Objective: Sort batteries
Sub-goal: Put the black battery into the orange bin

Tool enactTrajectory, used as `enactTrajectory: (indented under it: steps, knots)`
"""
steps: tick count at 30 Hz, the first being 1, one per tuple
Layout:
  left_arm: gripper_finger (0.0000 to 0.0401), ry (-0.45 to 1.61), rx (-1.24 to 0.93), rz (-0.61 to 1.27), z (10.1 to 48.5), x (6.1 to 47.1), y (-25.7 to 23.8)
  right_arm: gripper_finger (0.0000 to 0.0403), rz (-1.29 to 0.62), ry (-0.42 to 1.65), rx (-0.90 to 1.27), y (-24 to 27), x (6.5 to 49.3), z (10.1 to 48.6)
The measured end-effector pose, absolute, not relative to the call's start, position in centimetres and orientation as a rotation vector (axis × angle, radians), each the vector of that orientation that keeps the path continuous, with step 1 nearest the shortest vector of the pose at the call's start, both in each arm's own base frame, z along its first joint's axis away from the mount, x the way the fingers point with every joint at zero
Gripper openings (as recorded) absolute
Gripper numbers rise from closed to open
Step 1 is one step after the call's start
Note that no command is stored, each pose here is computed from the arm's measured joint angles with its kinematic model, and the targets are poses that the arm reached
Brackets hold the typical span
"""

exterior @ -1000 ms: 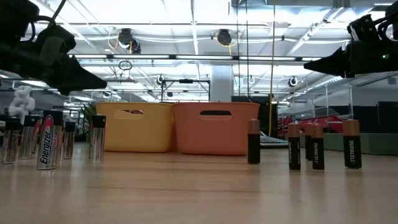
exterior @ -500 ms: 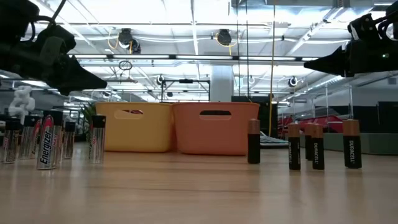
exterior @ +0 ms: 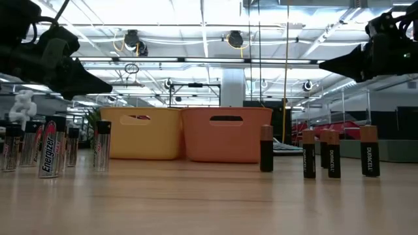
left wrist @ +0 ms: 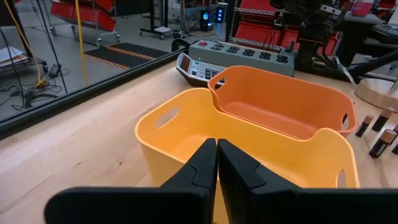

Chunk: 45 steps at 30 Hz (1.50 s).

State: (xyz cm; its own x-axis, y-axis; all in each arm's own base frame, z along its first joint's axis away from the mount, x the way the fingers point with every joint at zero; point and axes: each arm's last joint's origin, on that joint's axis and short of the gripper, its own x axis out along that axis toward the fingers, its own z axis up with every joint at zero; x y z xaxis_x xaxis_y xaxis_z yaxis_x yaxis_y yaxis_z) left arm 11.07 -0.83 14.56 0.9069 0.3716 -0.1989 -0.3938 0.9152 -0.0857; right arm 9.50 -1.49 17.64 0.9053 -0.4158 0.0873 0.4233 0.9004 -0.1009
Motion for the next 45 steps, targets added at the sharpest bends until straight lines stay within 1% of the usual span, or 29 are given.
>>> enactTrajectory:
  steps: [2, 6, 11, 17, 24, 26, 28, 33, 41, 43, 45]
  knots:
    - [0.0024, 0.17, -0.128, 0.404, 14.7, 11.1, -0.8, 0.0, -0.44, -0.072, -0.079, -1.5, 9.5, 17.6]
    - [0.0024, 0.11, -0.149, 0.454, 15.2, 11.1, -0.7, 0.0, -0.441, -0.077, -0.07, -1.5, 9.5, 17.7]
    - [0.0024, 0.047, -0.179, 0.441, 15.8, 11.2, -0.7, 0.0, -0.438, -0.087, -0.032, -1.5, 9.5, 17.7]
    - [0.0024, 0.027, -0.179, 0.459, 16.0, 11.2, -0.7, 0.0, -0.422, -0.127, 0.181, -1.5, 9.5, 17.6]
    - [0.0024, 0.033, -0.186, 0.432, 16.0, 11.2, -0.8, 0.0, -0.411, -0.167, 0.332, -1.5, 9.5, 17.7]
    - [0.0024, 0.03, -0.185, 0.454, 16.0, 11.2, -0.7, 0.0, -0.41, -0.173, 0.37, -1.5, 9.5, 17.7]
    - [0.0024, 0.015, -0.188, 0.5, 16.1, 11.2, -0.6, 0.0, -0.415, -0.178, 0.382, -1.5, 9.5, 17.7]
    - [0.0024, -0.007, -0.15, 0.496, 16.4, 11.2, -0.6, 0.0, -0.462, -0.195, 0.407, -1.7, 9.4, 17.7]
    - [0.0024, -0.029, -0.203, 0.492, 16.5, 11.2, -0.6, 0.0, -0.464, -0.18, 0.4, -1.7, 9.4, 17.6]
    - [0.0024, -0.028, -0.224, 0.475, 16.5, 11.2, -0.6, 0.0, -0.444, -0.169, 0.383, -1.6, 9.5, 17.5]
    - [0.0024, -0.026, -0.214, 0.486, 16.5, 11.2, -0.6, 0.0, -0.38, -0.144, 0.349, -1.4, 9.6, 17.5]
